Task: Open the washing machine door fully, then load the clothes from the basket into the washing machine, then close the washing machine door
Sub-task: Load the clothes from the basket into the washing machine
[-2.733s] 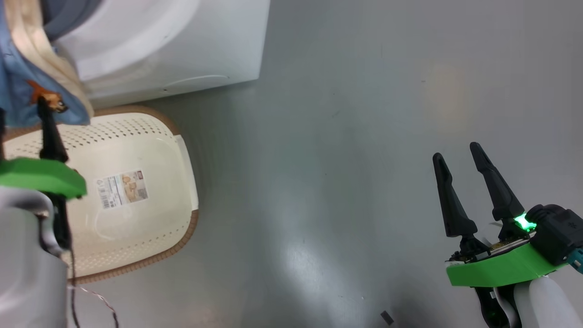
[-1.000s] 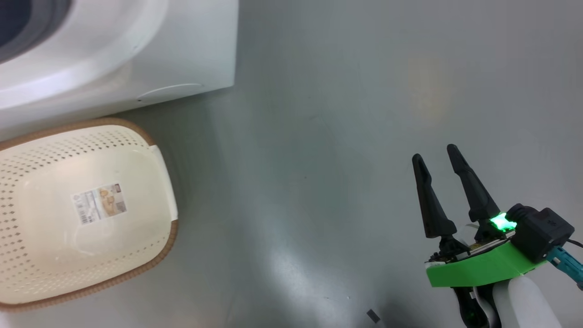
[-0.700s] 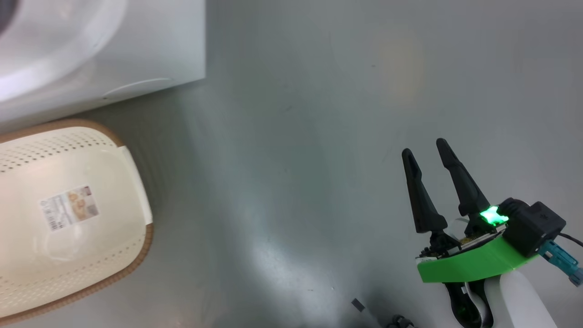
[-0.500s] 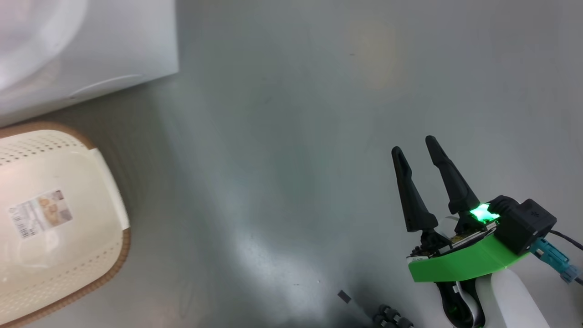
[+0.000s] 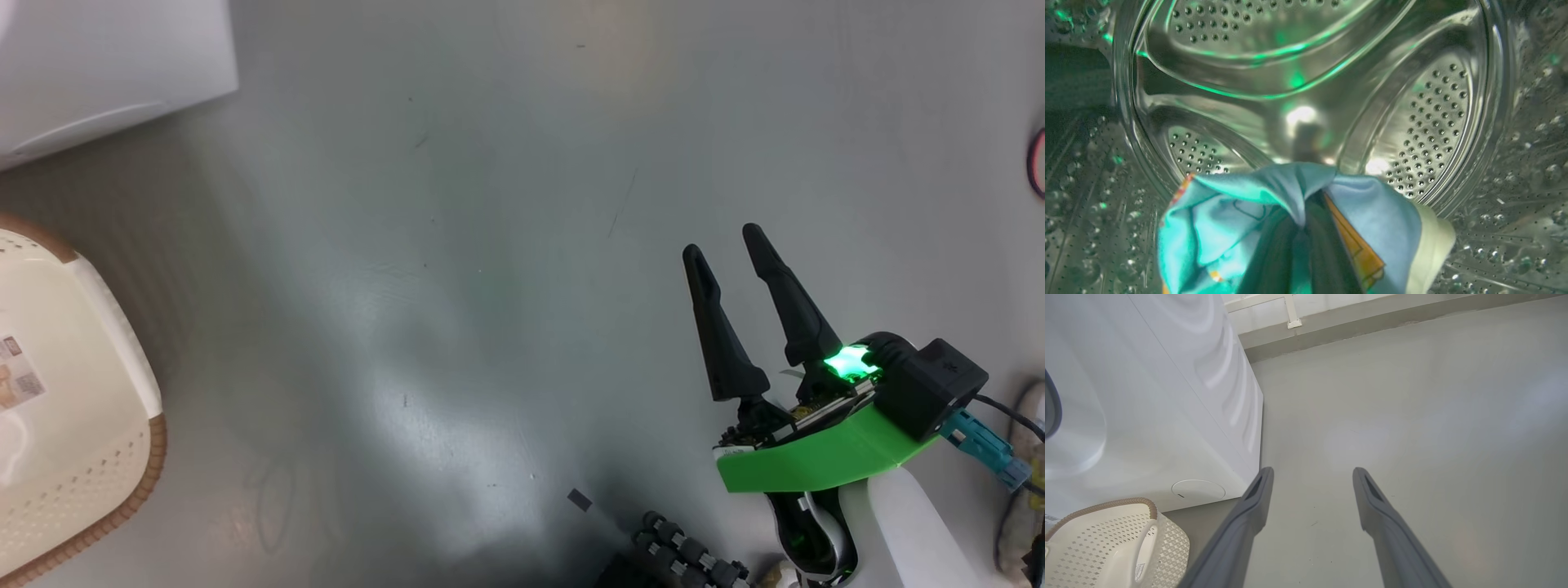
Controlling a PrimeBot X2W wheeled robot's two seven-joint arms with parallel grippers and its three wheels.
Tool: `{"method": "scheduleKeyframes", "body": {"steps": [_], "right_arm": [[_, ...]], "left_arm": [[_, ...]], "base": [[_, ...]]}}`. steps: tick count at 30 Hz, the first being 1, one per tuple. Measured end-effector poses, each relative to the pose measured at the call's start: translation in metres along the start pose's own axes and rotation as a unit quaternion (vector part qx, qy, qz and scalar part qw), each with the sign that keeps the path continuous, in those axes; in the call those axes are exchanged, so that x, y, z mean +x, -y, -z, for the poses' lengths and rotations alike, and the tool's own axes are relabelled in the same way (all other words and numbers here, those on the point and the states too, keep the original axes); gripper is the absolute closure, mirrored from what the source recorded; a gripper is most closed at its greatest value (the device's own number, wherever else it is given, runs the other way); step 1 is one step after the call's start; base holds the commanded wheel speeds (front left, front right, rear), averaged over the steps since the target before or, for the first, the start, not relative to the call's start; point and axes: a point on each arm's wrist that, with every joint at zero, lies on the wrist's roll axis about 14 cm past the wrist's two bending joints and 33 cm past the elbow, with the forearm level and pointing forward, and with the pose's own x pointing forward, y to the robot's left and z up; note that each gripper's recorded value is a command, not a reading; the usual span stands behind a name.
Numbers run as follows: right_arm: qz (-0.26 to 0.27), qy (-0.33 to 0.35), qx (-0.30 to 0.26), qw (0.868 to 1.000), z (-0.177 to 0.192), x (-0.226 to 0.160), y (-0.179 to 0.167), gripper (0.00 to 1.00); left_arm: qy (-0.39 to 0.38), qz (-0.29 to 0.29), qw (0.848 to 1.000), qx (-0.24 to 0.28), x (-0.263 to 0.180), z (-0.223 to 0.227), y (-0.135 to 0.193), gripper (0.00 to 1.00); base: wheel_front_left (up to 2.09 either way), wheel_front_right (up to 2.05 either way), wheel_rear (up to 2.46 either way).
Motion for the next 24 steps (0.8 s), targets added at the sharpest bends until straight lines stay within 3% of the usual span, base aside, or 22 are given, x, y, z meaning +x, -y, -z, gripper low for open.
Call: {"method": "scheduleKeyframes", "body": {"steps": [7,12,13,14,15,16,17,24], "right_arm": [[0.005,-0.010,0.001,1.000,0.008,0.001,0.003,0.00],[0.003,-0.009,0.003,1.000,0.008,0.003,0.002,0.00],[0.002,-0.009,0.003,1.000,0.008,0.003,0.002,0.00],[0.002,-0.009,0.003,1.000,0.008,0.004,0.001,0.00],[0.002,-0.008,0.003,1.000,0.008,0.004,0.001,0.00],[0.001,-0.008,0.003,1.000,0.008,0.005,0.001,0.00],[0.001,-0.007,0.004,1.000,0.008,0.005,0.001,0.00],[-0.007,-0.003,0.007,1.000,0.007,0.009,-0.003,0.00]], "left_arm": [[-0.083,-0.012,0.996,-0.009,-0.007,0.064,0.000,1.00],[-0.143,-0.008,0.989,-0.032,-0.015,0.086,0.001,1.00],[-0.153,-0.008,0.987,-0.036,-0.016,0.089,0.001,0.95],[-0.158,-0.007,0.987,-0.038,-0.017,0.090,0.002,0.64],[-0.162,-0.007,0.986,-0.042,-0.017,0.091,0.002,0.64],[-0.169,-0.003,0.985,-0.047,-0.018,0.092,0.003,0.28],[-0.170,-0.004,0.984,-0.048,-0.019,0.092,0.003,0.00],[-0.142,-0.005,0.988,-0.053,-0.023,0.080,-0.001,0.00]], "base": [[0.00,0.00,0.00],[0.00,0.00,0.00],[0.00,0.00,0.00],[0.00,0.00,0.00],[0.00,0.00,0.00],[0.00,0.00,0.00],[0.00,0.00,0.00],[0.00,0.00,0.00]]}}
